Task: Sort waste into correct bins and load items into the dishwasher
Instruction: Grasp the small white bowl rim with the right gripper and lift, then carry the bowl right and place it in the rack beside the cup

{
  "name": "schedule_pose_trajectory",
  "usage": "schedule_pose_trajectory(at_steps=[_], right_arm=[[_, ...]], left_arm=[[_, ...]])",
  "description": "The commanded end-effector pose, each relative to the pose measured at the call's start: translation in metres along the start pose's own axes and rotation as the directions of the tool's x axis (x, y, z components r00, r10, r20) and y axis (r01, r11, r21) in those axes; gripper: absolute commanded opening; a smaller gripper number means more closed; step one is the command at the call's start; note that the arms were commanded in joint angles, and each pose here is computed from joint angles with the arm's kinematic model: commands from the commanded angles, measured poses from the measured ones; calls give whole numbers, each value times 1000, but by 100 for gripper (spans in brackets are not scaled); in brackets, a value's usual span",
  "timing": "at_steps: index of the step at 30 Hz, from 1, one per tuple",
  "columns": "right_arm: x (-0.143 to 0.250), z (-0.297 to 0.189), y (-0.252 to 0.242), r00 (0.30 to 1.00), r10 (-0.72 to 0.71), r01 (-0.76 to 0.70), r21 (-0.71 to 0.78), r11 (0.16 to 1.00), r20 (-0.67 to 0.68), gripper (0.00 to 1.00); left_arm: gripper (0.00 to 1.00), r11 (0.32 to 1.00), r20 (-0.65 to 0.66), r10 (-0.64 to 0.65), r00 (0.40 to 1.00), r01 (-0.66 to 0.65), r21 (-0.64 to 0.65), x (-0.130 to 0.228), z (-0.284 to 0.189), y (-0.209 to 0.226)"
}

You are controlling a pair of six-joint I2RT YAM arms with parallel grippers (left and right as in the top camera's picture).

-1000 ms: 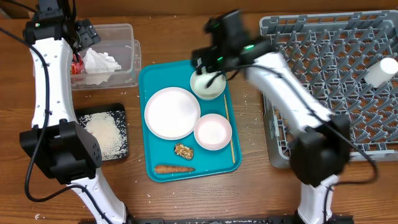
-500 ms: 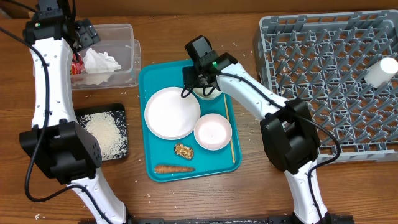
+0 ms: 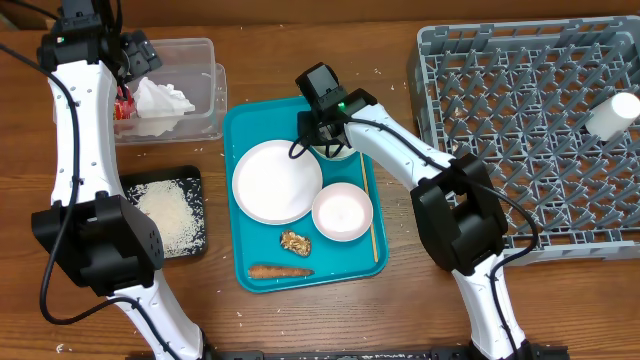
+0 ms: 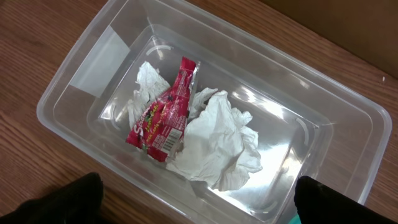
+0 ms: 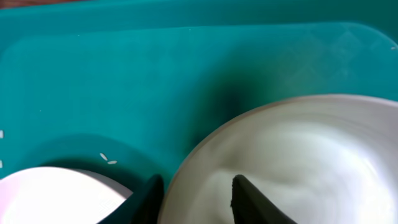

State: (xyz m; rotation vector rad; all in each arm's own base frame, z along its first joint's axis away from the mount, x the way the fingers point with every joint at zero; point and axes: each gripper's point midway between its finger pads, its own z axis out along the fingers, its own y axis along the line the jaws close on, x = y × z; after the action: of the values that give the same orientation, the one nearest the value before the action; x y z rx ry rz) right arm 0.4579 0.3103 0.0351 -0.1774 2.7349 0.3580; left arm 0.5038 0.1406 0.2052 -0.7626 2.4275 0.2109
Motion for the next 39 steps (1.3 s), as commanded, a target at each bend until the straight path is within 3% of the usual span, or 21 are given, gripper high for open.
schedule_pose_trajectory(at_steps=[1, 8, 15, 21, 27, 30, 31, 36, 39], right_arm=[[-4, -3, 6, 1000, -5, 5, 0, 1000, 16, 31], [-30, -35, 18, 999, -2, 3, -16, 1000, 53, 4], [-76, -104, 18, 988, 27, -23, -26, 999, 152, 4], [-122, -180, -81, 943, 126, -190, 190, 963, 307, 4], [-114, -207, -215, 906, 312, -394, 302, 868, 285, 4], [-102, -216, -266, 859, 460, -502, 199, 842, 224, 4], [-98, -224, -289, 826, 534, -554, 82, 828, 181, 4], [-89, -265, -329, 790, 609, -551, -350, 757, 73, 4], [-79, -291, -357, 765, 639, -530, -491, 691, 74, 4]], left_arm=[[100, 1000, 4, -18, 1000, 18, -8, 0, 0, 0], [100, 1000, 4, -18, 1000, 18, -7, 0, 0, 0], [100, 1000, 4, -18, 1000, 18, -8, 0, 0, 0], [100, 1000, 4, -18, 1000, 18, -8, 0, 0, 0], [100, 1000, 4, -18, 1000, 18, -8, 0, 0, 0], [100, 1000, 4, -18, 1000, 18, -8, 0, 0, 0], [100, 1000, 4, -18, 1000, 18, -8, 0, 0, 0], [100, 1000, 4, -18, 1000, 18, -8, 0, 0, 0], [100, 1000, 4, -18, 1000, 18, -8, 0, 0, 0]])
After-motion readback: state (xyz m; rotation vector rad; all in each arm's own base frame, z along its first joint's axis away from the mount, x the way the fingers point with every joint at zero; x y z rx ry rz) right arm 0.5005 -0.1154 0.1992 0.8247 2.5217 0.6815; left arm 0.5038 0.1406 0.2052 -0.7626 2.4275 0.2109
